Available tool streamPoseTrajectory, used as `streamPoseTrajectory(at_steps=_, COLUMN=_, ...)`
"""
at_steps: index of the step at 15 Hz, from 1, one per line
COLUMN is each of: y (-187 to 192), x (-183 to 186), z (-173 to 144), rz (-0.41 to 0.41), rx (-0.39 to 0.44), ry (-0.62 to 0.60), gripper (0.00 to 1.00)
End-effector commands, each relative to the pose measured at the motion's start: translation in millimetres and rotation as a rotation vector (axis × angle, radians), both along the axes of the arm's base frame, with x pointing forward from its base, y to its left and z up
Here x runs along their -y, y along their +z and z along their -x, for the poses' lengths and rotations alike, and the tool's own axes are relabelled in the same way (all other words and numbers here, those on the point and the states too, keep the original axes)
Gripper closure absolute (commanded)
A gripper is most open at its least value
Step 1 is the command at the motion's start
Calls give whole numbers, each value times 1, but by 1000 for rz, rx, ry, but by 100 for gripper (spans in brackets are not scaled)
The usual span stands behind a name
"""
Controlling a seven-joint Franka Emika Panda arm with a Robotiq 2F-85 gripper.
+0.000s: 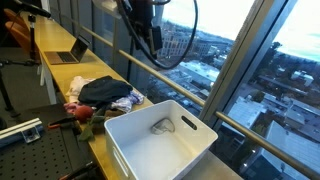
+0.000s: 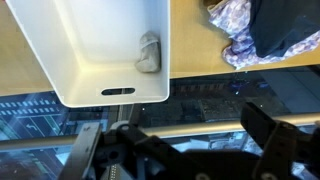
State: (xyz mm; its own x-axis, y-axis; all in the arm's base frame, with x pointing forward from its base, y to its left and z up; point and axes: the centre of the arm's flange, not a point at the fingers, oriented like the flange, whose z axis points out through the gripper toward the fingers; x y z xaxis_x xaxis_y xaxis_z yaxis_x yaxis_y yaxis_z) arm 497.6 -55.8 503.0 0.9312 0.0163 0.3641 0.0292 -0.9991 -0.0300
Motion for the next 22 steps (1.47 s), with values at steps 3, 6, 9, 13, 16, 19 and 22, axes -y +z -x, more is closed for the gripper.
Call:
streamPoseTrajectory(at_steps=3, y=5, x=61, z=-46, rz=41, rx=-32, ry=-14, gripper=0)
streamPoseTrajectory(at_steps=6, y=-22, x=81, z=-52, rz=29, rx=-83, ry=-7, gripper=0)
streamPoseTrajectory(at_steps=9, y=-49, x=82, z=-62, rz=9, rx=-126, ry=30, gripper=0)
streamPoseTrajectory(at_steps=13, y=-87, x=102, z=-84, rz=-22, rx=-164, ry=64, gripper=0)
streamPoseTrajectory(at_steps=16, y=-99, x=116, z=-104, rz=-23, rx=-179, ry=84, gripper=0)
streamPoseTrajectory(at_steps=19, y=-108, x=117, z=-123, rz=-18, rx=-200, ry=108, gripper=0)
streamPoseTrajectory(at_steps=22, y=-124, x=114, z=-139, rz=-21, rx=-222, ry=124, gripper=0)
